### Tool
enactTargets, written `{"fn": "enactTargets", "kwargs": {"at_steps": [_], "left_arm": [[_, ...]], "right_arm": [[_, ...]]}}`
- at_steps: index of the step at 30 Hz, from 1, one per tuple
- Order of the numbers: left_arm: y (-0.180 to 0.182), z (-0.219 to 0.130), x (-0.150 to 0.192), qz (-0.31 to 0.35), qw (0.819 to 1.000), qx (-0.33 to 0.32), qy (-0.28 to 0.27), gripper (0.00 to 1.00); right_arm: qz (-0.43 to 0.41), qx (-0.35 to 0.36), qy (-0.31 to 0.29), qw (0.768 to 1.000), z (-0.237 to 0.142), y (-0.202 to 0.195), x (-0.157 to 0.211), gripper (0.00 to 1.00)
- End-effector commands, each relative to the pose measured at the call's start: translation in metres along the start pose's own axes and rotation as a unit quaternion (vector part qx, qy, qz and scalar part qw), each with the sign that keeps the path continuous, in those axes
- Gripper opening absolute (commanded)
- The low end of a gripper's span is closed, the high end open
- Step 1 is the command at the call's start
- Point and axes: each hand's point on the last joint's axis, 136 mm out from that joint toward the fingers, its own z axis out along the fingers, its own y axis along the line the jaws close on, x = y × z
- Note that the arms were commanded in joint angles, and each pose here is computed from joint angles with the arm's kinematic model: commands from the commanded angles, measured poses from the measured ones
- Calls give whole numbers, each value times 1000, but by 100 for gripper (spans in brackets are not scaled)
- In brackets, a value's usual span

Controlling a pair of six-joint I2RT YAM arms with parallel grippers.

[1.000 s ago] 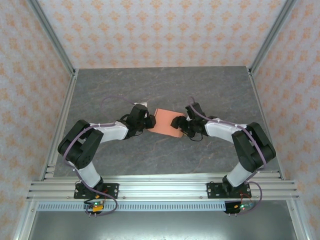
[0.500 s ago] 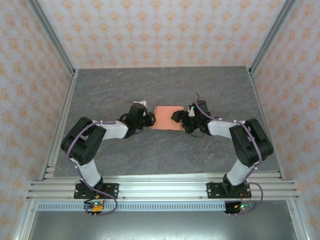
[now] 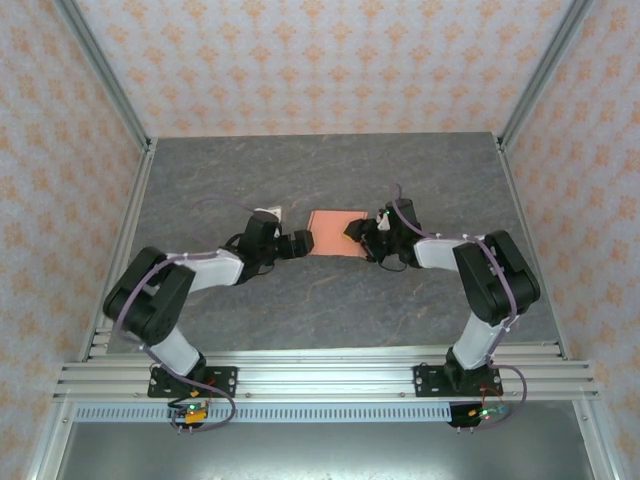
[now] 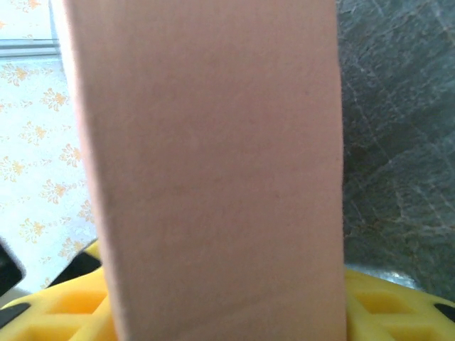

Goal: Fold the paper box

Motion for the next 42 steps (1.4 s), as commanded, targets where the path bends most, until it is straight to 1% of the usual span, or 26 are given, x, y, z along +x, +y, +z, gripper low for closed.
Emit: {"fn": "enactTargets", "kwargs": {"at_steps": [1,3,4,7,8,9,11,13,15,16,18,21,23,26,28,31,34,35,38,42], "left_arm": [[-14,-26,-33,89,994,7,-71,100],[-23,-35,-38,133,985,33,-104,100],[-30,-42,-44,155,978,52,-133,100],[-46,-62,-48,202,956,96,-187,100],[-55,-66,-44,224,948,120,-189,100],[-67,-66,-36,272,935,146,-176,100],[-75,-56,-19,347,916,134,-149,100],[-84,-46,7,447,875,132,-134,100],[-89,-39,26,502,841,143,-143,100],[-91,-37,33,523,826,147,-151,100],[-92,-32,44,549,807,148,-157,100],[-97,-25,52,570,796,144,-144,100],[-98,-24,50,574,794,131,-152,100],[-91,-20,37,581,792,80,-171,100],[-87,-19,30,587,787,53,-183,98],[-83,-14,27,599,780,33,-178,87],[-85,-10,32,609,775,34,-165,69],[-86,-10,32,610,774,35,-166,65],[-86,-8,34,611,774,38,-163,60],[-87,-4,36,617,771,38,-154,57]], "right_arm": [[41,26,21,999,-10,3,9,54],[51,36,47,997,-14,6,17,53],[57,43,61,996,-17,9,21,53],[81,65,106,989,-27,9,34,53],[88,69,119,986,-29,8,38,53],[96,74,131,984,-32,7,43,52],[110,81,143,980,-37,4,48,52],[123,83,158,976,-40,3,53,51],[140,83,165,973,-43,1,56,50],[148,81,167,971,-44,2,56,50],[162,74,169,969,-45,6,57,48],[181,62,169,967,-49,14,59,47],[189,62,175,964,-52,17,62,47],[195,66,182,962,-57,18,66,47],[199,68,185,960,-59,17,69,47],[206,69,190,957,-60,16,72,47],[212,69,190,956,-60,16,73,47],[213,68,188,956,-60,16,72,47],[217,61,184,957,-60,19,71,47],[219,54,182,957,-62,22,71,47]]}}
